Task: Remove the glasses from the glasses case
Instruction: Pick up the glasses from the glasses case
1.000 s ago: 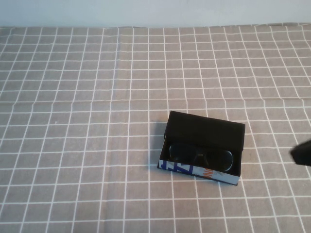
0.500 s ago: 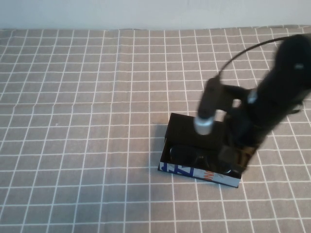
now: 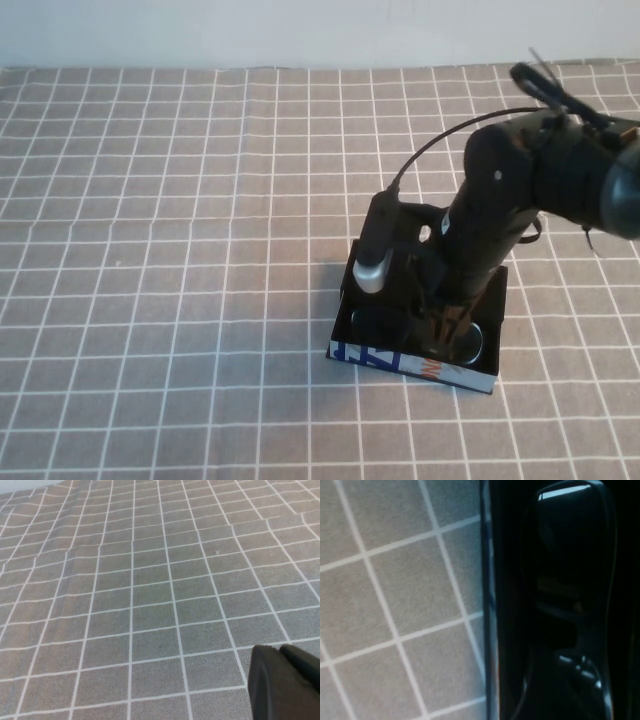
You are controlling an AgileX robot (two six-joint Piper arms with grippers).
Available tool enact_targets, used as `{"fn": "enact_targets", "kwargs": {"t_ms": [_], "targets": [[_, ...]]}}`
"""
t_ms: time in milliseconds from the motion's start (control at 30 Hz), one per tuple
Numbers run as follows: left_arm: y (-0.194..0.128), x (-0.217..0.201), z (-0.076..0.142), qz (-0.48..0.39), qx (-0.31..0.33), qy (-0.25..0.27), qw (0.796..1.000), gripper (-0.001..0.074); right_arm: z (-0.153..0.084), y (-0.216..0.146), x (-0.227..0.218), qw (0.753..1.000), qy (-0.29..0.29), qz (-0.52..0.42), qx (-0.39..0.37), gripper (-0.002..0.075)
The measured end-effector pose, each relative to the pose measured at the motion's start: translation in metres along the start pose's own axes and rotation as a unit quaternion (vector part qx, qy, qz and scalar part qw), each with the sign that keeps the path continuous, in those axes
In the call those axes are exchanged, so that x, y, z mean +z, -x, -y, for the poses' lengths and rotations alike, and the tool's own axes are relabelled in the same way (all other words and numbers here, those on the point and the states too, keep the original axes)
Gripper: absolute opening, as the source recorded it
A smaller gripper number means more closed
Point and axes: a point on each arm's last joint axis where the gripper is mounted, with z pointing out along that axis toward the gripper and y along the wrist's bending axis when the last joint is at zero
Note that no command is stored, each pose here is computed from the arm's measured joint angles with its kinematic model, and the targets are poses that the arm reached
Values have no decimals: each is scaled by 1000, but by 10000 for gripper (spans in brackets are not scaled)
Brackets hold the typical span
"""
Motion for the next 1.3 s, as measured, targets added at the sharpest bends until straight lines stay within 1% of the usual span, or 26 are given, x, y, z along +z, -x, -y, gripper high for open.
{"fn": "enact_targets", "kwargs": {"t_ms": [167, 300, 667, 1000, 1300], "targets": [[0, 0, 0, 0, 0, 0, 1000, -5, 5, 3, 10, 1000, -9, 6, -1, 321], [0, 0, 0, 0, 0, 0, 1000, -5, 6, 5, 16, 1000, -4, 9, 4, 321], [0, 0, 0, 0, 0, 0, 1000, -5, 7, 7, 19, 1000, -2, 10, 5, 316], [0, 0, 0, 0, 0, 0, 1000, -5, -3, 12, 18, 1000, 8, 3, -9, 298], [0, 0, 0, 0, 0, 0, 1000, -5, -3, 12, 22, 1000, 8, -3, -12, 296]]}}
